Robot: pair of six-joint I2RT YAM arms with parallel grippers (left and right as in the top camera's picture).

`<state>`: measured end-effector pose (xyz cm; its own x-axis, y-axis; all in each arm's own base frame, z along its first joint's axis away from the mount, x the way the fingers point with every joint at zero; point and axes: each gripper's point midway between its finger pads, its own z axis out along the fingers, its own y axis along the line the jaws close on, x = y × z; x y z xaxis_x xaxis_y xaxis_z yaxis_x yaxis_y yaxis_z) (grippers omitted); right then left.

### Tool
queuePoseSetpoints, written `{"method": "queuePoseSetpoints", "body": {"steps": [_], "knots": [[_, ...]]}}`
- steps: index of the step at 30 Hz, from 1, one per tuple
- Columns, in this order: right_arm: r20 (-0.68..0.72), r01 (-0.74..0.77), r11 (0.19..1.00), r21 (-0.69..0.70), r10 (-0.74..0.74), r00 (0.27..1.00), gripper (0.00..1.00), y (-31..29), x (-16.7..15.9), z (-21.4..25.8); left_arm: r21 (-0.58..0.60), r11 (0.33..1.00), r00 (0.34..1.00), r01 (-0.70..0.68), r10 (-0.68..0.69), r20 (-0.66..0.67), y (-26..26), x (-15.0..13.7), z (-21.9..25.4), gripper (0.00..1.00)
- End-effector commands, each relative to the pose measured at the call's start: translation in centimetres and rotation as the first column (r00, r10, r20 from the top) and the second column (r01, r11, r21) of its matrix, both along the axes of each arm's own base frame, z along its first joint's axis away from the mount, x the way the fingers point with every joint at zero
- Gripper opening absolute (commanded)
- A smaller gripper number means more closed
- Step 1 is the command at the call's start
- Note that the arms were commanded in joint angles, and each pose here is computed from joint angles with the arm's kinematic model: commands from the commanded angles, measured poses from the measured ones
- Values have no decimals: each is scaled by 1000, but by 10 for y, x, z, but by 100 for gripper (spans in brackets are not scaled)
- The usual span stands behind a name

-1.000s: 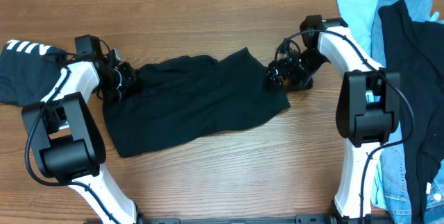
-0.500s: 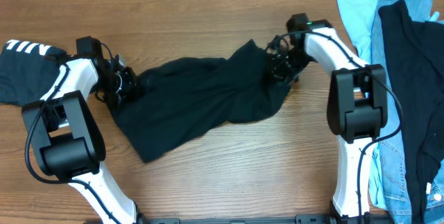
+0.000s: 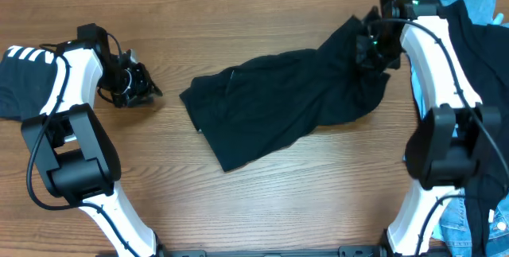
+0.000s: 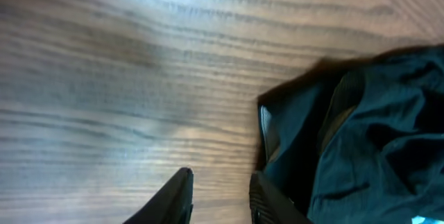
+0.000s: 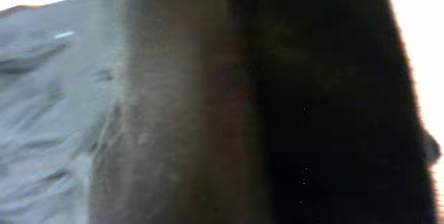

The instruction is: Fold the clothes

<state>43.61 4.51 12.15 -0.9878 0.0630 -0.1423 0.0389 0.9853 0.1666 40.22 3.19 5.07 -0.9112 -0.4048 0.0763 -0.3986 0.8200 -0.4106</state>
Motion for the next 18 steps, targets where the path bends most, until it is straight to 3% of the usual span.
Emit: {"method": "queuePoseSetpoints", "body": {"steps": [1, 3, 9, 14, 18], "knots": [[122, -214, 977, -11, 214, 969, 11, 89, -12, 43, -5, 1000, 1000, 7, -7, 6, 4, 2, 0, 31], [134, -328, 943, -59, 333, 933, 11, 151, -30, 38, -7, 1000, 1000, 8, -8, 2, 3, 1, 0, 32], [132, -527, 847, -68, 531, 837, 17, 261, -76, 8, -10, 1000, 1000, 8, -8, -13, 2, -2, 0, 30], [102, -613, 786, -77, 618, 780, 21, 298, -94, -27, -9, 1000, 1000, 8, -9, -19, 2, -4, 0, 30], [130, -638, 767, -74, 641, 756, 24, 315, -101, -27, -9, 1000, 1000, 8, -9, -19, 2, -3, 0, 30]]}}
